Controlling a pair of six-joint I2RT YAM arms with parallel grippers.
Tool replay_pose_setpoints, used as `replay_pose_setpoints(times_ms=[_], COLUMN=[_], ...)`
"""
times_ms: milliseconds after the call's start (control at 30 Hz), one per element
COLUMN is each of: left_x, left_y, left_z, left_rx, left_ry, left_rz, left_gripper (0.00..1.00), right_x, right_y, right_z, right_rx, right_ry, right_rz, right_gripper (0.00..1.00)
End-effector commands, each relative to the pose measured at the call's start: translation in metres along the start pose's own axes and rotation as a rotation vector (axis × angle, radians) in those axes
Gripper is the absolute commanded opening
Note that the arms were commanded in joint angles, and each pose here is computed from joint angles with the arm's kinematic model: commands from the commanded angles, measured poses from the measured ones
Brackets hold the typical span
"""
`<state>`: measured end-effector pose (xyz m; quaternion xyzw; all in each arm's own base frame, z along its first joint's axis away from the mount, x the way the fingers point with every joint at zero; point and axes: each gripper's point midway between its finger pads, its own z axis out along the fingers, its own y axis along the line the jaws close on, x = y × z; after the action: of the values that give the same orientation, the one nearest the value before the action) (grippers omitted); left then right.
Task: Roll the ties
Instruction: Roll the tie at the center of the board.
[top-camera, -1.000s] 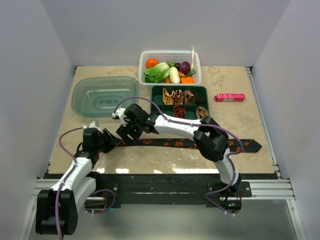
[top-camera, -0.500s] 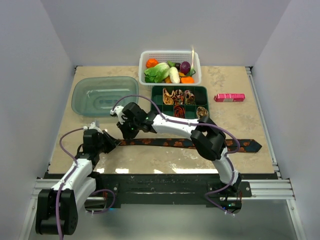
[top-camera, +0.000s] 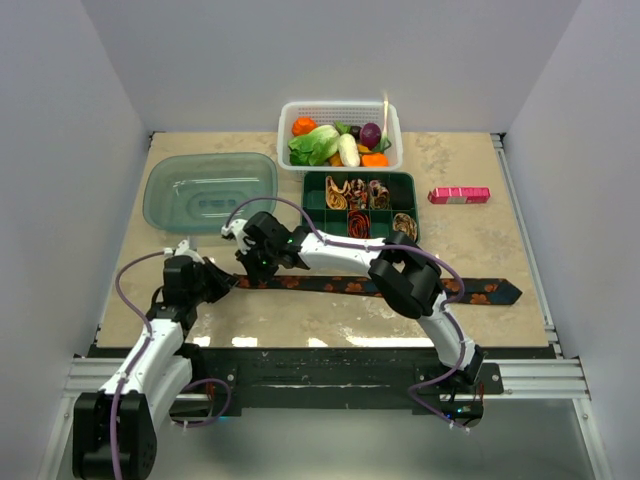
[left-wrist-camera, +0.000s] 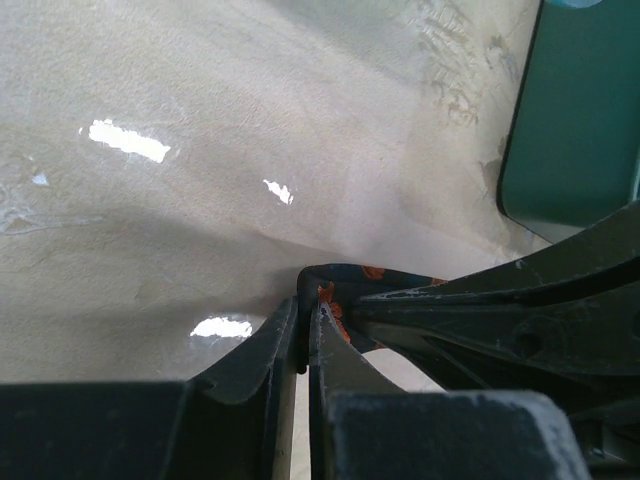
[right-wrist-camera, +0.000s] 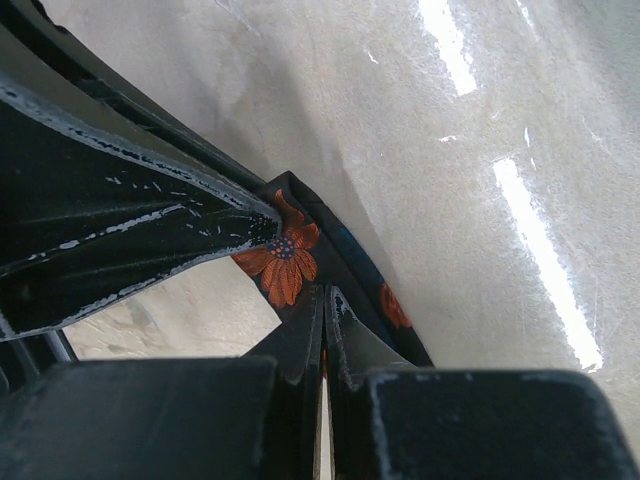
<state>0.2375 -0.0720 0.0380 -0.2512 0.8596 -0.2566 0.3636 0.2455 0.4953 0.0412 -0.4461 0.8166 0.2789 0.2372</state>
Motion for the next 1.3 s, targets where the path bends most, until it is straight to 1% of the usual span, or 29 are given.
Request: replay_pose_setpoints(times_ms=[0,267,533,867,1033,1267], left_x=[-0.024,-0.028,-0.039,-0.042,-0.049,-0.049], left_y=[-0.015,-0.024,-0.03,-0.033,-0.035,-0.042], left_z=[-0.006,-0.01,-0.018,-0.022,-0.027,-0.029], left_rx=[0.018,0.048,0.05,0.06,0.057,0.099], left_ry=[-0.062,-0.063,-0.107,-0.124,-0.164,-0.171], left_rz=[0.04,0.055,0.06,0.065,0.063,0.068], left_gripper=[0.0,0.0,0.0,0.0,0.0,0.0], right_x=[-0.028,-0.027,-0.027,-0.023,-0.021,-0.023], right_y=[0.003,-0.009,-0.013,-0.006,-0.003,0.002], right_z=[-0.012,-0.004,-0.002,0.005,0.008,0.009], right_rx=[0.004,0.053,0.055,0.008,-0.009,-0.037], right_ry=[-0.085,-0.099,-0.101,-0.096,-0.085,-0.096], right_rz=[0.002,0.028,0.044,0.062,0.07,0.085], right_gripper=[0.0,0.0,0.0,0.0,0.0,0.0])
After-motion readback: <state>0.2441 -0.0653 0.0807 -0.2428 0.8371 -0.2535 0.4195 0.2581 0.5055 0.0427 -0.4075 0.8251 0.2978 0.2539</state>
